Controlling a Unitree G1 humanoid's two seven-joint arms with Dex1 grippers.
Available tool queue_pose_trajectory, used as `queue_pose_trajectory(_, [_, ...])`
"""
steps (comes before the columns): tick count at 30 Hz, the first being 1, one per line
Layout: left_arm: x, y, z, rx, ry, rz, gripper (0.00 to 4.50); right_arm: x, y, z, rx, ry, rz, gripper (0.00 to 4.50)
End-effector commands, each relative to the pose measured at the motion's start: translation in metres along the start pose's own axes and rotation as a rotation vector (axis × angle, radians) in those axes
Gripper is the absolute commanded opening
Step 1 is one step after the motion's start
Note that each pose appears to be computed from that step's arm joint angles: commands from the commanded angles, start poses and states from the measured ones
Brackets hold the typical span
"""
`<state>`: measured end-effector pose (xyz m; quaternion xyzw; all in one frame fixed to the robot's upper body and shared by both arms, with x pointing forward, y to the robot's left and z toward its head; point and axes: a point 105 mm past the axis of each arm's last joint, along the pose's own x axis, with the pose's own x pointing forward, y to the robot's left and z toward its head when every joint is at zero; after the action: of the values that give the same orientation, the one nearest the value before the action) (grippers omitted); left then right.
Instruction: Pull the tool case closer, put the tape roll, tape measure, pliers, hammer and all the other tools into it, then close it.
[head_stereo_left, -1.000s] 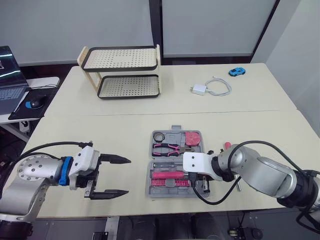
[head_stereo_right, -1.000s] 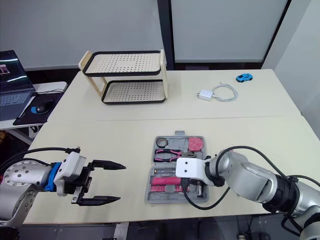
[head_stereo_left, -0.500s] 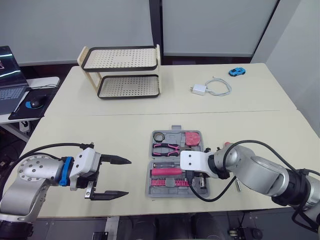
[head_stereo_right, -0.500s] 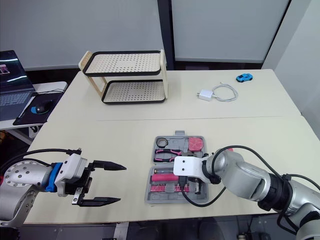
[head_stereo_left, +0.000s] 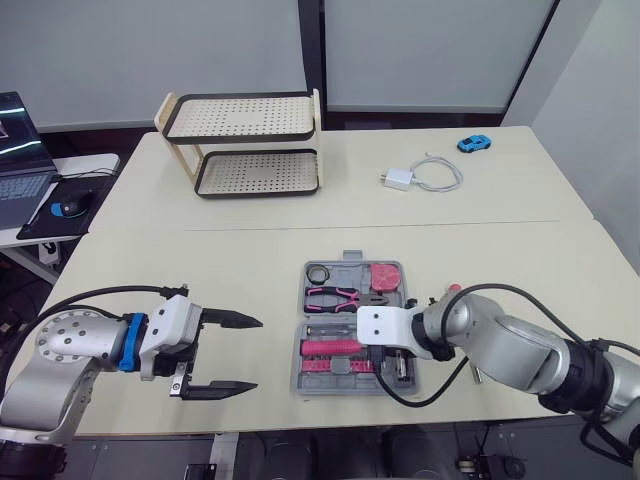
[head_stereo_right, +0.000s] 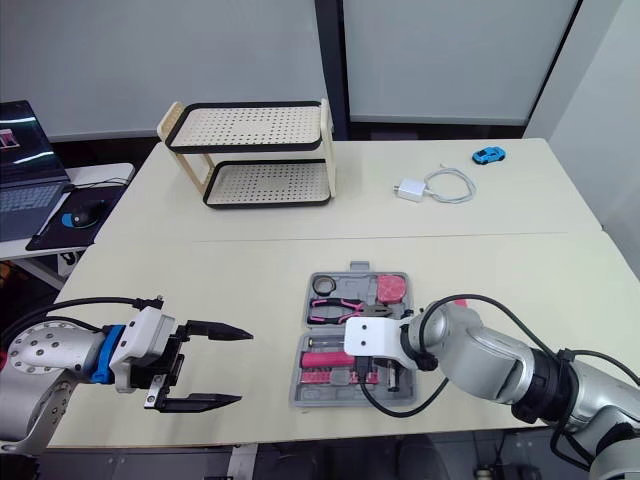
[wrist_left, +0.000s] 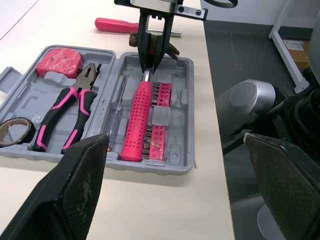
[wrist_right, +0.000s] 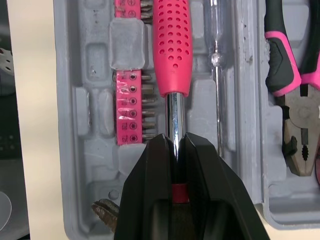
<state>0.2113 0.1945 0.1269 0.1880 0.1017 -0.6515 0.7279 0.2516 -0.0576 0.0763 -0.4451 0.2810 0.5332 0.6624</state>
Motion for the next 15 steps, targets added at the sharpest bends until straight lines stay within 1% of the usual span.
queue_pose_trajectory(1, [0.0001,-0.0018,0.0045,0.021,0.001,-0.007,4.50,-0.0017,-0.0022,0.0056,-0.034,-0.023,-0.025,0.17])
queue_pose_trajectory(15, [0.0006,-0.0006,0.0034,0.023,0.006,-0.004,4.50,0.0069,0.0040,0.0000,-0.034,-0.014,-0.008,0.17])
